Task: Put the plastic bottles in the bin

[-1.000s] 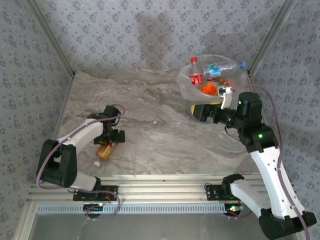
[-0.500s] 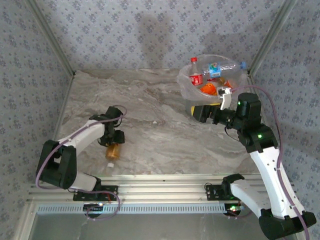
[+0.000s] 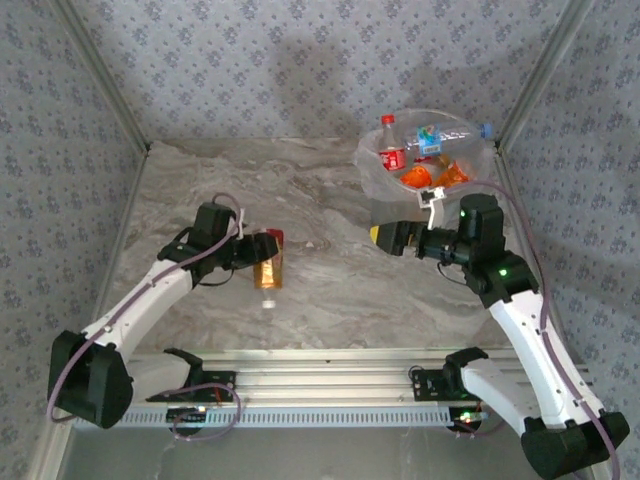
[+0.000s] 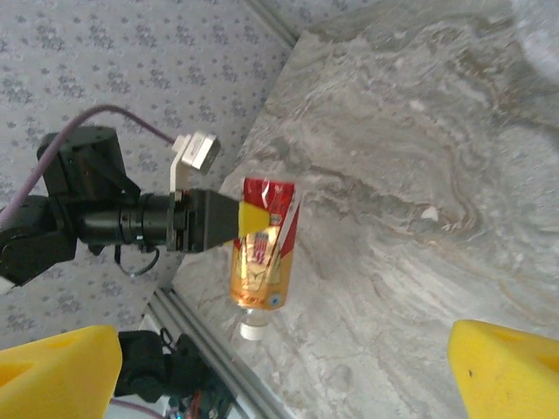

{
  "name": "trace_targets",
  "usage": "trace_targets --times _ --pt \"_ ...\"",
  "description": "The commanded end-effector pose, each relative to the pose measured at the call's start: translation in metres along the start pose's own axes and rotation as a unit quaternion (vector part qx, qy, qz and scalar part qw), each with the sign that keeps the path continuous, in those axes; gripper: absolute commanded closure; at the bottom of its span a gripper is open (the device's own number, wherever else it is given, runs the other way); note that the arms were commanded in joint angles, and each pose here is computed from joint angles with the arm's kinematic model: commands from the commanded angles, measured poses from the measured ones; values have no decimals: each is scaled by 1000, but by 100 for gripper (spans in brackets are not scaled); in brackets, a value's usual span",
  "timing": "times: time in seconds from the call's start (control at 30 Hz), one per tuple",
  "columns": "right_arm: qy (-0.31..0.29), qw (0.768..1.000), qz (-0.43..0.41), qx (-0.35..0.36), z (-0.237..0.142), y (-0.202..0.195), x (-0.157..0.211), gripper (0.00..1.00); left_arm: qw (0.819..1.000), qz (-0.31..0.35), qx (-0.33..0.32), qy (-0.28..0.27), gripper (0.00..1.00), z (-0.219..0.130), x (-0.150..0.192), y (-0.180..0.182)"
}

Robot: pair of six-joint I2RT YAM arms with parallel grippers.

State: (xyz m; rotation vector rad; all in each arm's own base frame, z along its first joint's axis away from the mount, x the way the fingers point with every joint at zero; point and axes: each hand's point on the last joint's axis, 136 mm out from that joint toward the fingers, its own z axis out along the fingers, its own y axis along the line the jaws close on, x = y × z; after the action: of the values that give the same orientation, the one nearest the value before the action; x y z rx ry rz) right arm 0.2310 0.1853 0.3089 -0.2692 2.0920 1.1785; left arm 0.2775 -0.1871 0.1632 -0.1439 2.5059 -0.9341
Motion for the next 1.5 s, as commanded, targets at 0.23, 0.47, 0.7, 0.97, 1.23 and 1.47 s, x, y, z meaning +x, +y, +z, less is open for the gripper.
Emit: trace_targets --times 0.23,0.47,0.7,0.97,1.23,1.47 --pt "74 996 -46 -10 44 24 38 4 981 -140 127 -50 51 -22 -45 -99" --pt "107 989 -97 20 83 32 51 5 979 -169 111 -29 53 -14 -39 -115" --pt "124 983 -131 36 108 40 51 5 976 -192 108 -8 55 -6 -29 -121" --pt "130 982 -129 35 129 39 50 6 972 -200 121 -7 56 -9 -30 -129" --pt "124 983 -129 33 144 43 42 11 969 -208 132 -1 57 -7 -28 -134" --pt "119 984 -128 38 147 42 39 31 969 -206 134 -1 55 -9 -28 -135"
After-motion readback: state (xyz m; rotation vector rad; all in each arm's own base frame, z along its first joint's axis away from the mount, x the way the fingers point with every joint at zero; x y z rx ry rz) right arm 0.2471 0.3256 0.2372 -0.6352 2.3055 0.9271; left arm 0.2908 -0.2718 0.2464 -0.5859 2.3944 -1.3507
